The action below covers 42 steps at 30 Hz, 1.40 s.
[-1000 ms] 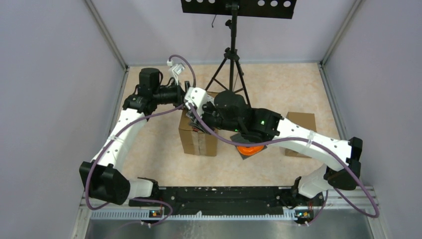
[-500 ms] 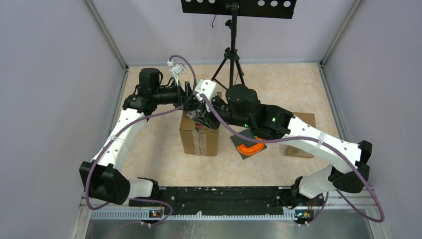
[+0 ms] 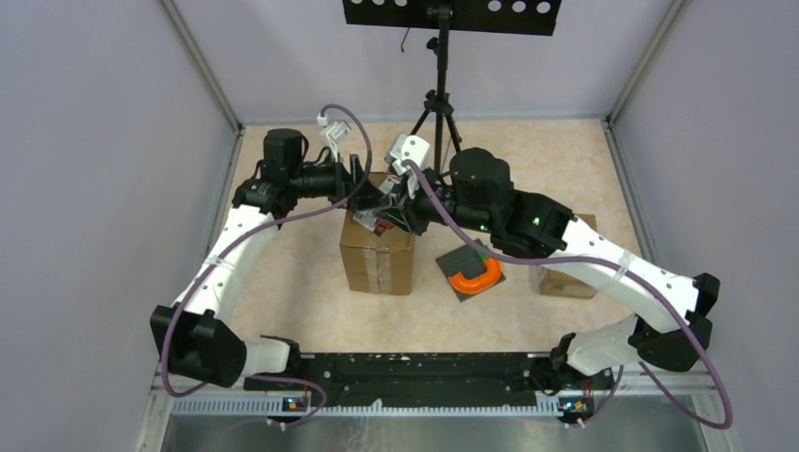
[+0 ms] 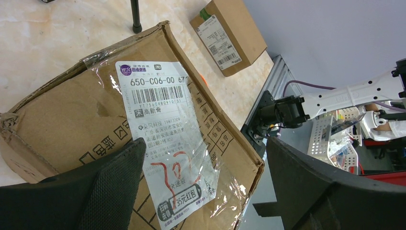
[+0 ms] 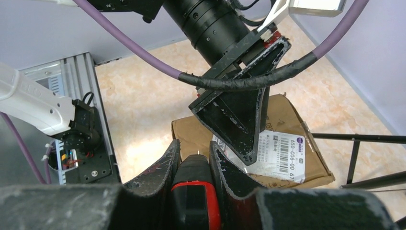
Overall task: Unpack the express box
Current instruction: Cut the express box at the center of the board.
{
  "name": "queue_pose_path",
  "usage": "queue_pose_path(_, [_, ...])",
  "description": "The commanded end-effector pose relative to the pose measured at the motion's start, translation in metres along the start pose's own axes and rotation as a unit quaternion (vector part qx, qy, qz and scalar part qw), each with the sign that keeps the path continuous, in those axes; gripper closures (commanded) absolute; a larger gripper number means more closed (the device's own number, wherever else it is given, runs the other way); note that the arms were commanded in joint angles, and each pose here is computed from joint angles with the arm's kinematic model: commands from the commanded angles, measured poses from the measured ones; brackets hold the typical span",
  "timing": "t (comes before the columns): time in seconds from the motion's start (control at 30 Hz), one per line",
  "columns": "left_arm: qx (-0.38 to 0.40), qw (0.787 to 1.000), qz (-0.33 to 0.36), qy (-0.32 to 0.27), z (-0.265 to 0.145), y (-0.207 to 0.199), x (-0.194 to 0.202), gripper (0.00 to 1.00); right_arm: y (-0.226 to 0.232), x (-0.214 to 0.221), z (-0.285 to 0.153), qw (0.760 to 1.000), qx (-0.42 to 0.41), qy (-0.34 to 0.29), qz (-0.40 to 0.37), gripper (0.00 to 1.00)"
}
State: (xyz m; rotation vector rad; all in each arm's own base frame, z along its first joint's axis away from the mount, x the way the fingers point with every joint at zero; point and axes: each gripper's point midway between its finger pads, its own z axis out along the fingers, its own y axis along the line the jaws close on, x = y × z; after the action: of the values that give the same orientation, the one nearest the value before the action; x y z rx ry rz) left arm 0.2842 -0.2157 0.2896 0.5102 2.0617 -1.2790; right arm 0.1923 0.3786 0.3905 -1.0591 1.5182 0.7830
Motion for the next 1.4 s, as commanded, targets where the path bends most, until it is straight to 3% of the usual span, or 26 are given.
queue_pose_path(0.0, [-0.020,0.998,-0.042,0.031,0.000,0.013,0.019,0.02,0.006,-0.013,-0.008,0.999,-0.019,-0.028,0.013,1.00])
queue_pose_path(0.7, [-0.034,0.998,-0.047,0.031,0.002,0.020,0.018,0.02,0.007,0.013,-0.009,0.999,-0.029,0.000,0.038,1.00])
queue_pose_path(1.37, [-0.051,0.997,-0.062,0.016,0.011,0.036,0.013,0.02,-0.025,0.068,-0.004,0.975,-0.052,0.040,0.211,1.00])
